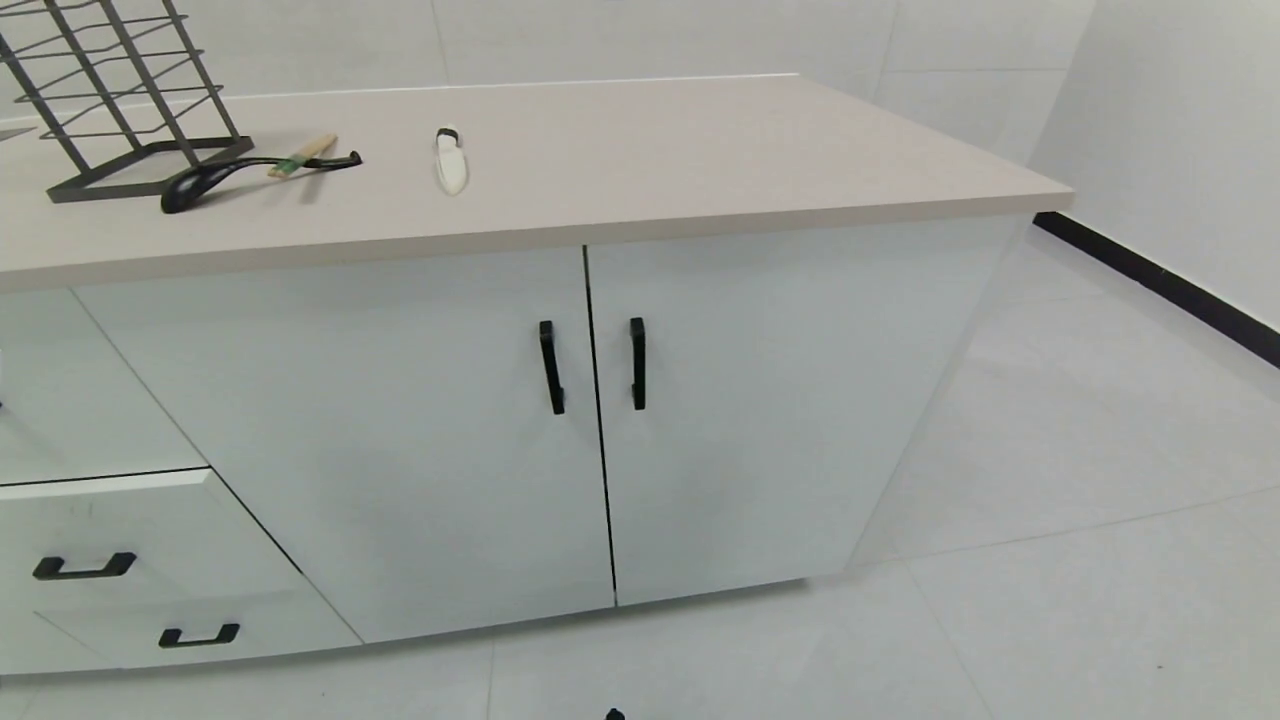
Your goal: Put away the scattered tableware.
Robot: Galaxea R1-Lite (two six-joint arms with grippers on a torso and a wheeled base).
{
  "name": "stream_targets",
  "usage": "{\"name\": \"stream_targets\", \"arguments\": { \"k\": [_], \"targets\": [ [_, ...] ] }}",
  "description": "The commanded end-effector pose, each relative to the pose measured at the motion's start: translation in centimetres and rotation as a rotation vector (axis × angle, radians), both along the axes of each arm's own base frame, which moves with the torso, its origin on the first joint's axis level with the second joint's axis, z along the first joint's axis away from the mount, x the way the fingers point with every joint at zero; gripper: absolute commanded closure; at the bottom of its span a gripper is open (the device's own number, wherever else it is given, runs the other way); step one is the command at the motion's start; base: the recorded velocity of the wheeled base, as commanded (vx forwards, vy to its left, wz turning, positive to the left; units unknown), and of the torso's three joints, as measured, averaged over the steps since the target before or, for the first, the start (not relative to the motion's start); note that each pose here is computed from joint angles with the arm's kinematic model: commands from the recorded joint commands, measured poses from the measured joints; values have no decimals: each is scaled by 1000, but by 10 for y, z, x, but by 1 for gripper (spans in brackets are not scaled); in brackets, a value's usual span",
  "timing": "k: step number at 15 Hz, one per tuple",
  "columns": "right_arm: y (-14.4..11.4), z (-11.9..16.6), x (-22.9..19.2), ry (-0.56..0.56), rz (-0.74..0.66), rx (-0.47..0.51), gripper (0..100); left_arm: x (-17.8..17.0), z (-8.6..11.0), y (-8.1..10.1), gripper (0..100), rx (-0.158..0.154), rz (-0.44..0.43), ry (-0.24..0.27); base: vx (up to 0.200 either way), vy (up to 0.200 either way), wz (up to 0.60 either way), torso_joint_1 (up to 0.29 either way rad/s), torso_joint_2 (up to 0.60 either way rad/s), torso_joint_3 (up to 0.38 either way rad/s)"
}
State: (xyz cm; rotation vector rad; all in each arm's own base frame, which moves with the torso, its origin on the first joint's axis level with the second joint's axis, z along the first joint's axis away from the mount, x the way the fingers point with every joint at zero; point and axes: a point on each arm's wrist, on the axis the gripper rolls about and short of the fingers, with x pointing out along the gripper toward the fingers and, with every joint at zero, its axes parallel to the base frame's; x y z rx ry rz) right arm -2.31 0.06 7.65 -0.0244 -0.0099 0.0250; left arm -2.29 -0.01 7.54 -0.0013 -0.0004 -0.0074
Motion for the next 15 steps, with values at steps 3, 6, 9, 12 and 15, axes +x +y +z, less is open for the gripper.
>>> {"name": "stream_targets", "arguments": {
  "k": [3,6,9,12,15],
  "targets": [
    [0,0,0,2,-1,0,100,0,0,0,0,-2,0,0,0,200,0,6,2,-4],
    [0,0,0,2,-1,-2,100,0,0,0,0,-2,0,0,0,200,0,2,2,2],
    [0,0,0,2,-2,-2,100,0,0,0,0,-2,0,2,0,200,200,5,4,2],
    [0,0,0,2,-2,-2,100,0,0,0,0,-2,0,2,0,200,600,4,2,2],
    [0,0,0,2,-2,-2,100,0,0,0,0,-2,0,2,0,200,600,-1,2,2]
  ]
}}
